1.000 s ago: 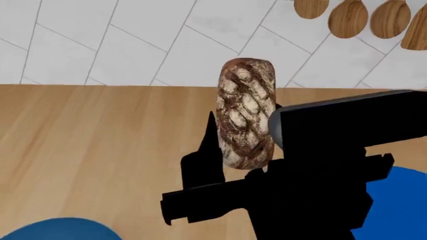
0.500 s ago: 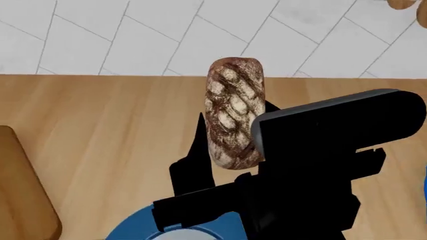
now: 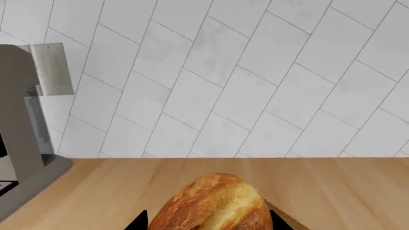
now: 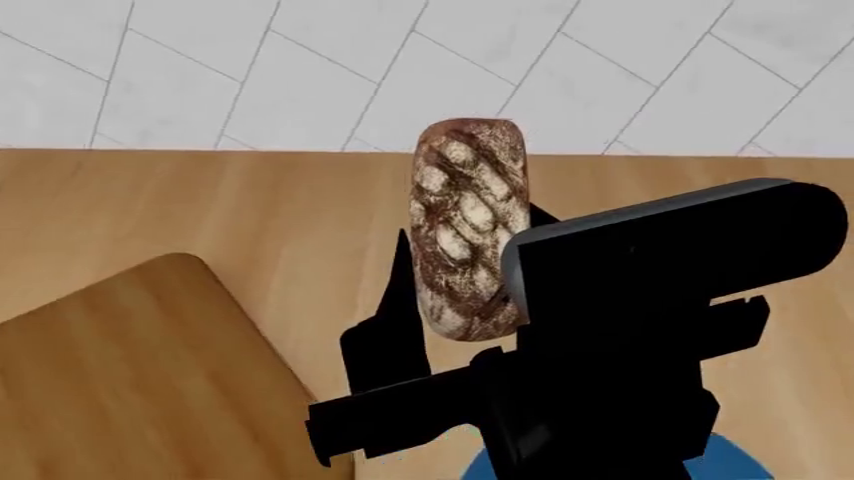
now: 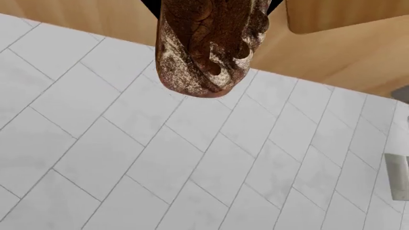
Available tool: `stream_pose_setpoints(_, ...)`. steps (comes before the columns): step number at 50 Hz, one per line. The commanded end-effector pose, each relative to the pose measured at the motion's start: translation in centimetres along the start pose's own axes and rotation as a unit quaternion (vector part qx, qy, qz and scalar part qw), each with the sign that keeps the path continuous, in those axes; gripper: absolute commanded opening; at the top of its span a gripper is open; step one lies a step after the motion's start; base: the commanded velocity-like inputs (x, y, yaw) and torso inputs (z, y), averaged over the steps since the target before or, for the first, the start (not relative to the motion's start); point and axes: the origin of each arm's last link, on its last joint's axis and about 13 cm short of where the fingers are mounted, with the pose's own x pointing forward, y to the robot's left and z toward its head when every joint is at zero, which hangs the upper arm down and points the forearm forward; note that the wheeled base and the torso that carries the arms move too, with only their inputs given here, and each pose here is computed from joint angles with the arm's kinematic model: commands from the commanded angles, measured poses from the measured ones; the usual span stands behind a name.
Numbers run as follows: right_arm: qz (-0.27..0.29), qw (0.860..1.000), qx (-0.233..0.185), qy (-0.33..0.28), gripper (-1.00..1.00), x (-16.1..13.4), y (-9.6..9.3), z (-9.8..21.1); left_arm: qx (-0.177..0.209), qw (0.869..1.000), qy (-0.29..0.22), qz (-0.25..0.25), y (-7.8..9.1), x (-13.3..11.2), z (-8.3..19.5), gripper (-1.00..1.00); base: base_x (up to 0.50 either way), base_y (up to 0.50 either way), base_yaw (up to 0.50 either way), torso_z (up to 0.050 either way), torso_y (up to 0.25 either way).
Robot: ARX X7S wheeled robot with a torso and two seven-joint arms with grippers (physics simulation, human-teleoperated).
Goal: Place all breads on the cutting board.
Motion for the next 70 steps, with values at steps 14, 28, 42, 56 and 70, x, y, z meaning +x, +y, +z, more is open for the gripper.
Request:
stream_pose_setpoints(14,0.006,1.0,0.001,0.0,-1.0,-0.1,-0.2,-0.1,-0.006,1.0,0.006,-0.005,-0.3,0.3,-0.2,-1.0,0.23,0.48,0.0,0.0,0.0)
stream_pose_setpoints(28,0.003,1.0,0.02,0.01,-1.0,-0.1,-0.5,-0.1,-0.006,1.0,0.009,-0.01,-0.4,0.4,-0.2,-1.0,0.29,0.36,0.0,0.0,0.0)
stream_pose_setpoints(42,0.09,0.983,0.063,0.148,-1.0,3.1,0.9,0.6,-0.006,1.0,0.01,-0.008,-0.3,0.1,-0.3,-1.0,0.0,0.0,0.0,0.0,0.0)
stream_pose_setpoints(56,0.142,0.968,0.062,0.198,-1.0,5.9,3.8,2.6,-0.009,1.0,0.011,-0.004,-0.3,0.1,-0.4,-1.0,0.0,0.0,0.0,0.0,0.0)
stream_pose_setpoints(70,0.015,0.895,0.296,0.333,-1.0,10.4,10.3,4.1,-0.004,1.0,0.009,-0.015,-1.0,0.4,0.2,-1.0,0.0,0.0,0.0,0.0,0.0)
